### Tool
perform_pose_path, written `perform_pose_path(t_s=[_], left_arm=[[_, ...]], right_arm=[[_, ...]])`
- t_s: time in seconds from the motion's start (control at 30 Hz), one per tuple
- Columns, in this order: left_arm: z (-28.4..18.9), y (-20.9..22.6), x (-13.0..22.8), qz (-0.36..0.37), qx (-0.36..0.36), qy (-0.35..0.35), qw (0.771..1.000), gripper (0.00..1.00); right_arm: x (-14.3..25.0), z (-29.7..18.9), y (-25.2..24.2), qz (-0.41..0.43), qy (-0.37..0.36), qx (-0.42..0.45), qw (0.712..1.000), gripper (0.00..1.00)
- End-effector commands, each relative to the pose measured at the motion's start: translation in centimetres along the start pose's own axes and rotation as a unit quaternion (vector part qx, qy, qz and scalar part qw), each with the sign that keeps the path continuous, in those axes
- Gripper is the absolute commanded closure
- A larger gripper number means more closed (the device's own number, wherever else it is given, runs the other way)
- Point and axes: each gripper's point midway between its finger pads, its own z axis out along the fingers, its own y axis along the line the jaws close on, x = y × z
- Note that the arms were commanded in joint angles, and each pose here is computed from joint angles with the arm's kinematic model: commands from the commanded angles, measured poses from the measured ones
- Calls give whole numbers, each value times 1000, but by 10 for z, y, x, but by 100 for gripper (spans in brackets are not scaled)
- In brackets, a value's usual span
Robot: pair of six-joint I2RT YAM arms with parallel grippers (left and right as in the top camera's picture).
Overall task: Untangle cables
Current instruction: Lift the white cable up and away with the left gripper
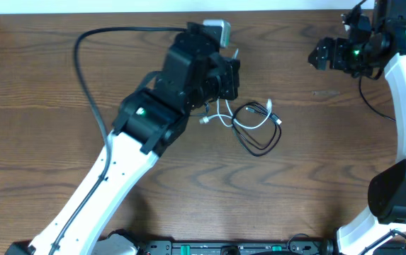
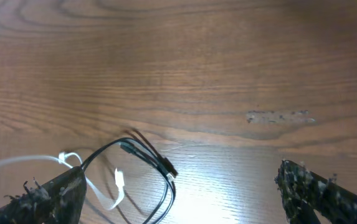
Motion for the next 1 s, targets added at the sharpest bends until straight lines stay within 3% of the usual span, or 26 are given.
perform_pose_path(t_s=[0.0,0.37,0.47,0.7,0.8,0.83,0.97], left_arm=[[-12,-9,-25,11,12,-52,999,93],[-77,-29,-117,24,65,-242,968,93],[-93,-26,-126,24,62,-261,963,93],[-141,-20,-165,31,65,-353,933,93],[-153,-15,-177,27,52,-385,921,92],[-163,-5,-188,13,25,-418,908,93],[-162,0,-189,30,1,-423,906,92]], right_arm=[[3,3,8,-13,4,-9,1000,5],[5,3,20,-17,8,-38,999,5],[6,0,41,-62,7,-98,993,5],[9,-35,115,-194,-42,-330,923,4],[9,-46,128,-215,-60,-374,900,3],[8,-47,129,-218,-64,-377,898,4],[9,-47,129,-218,-63,-378,898,4]])
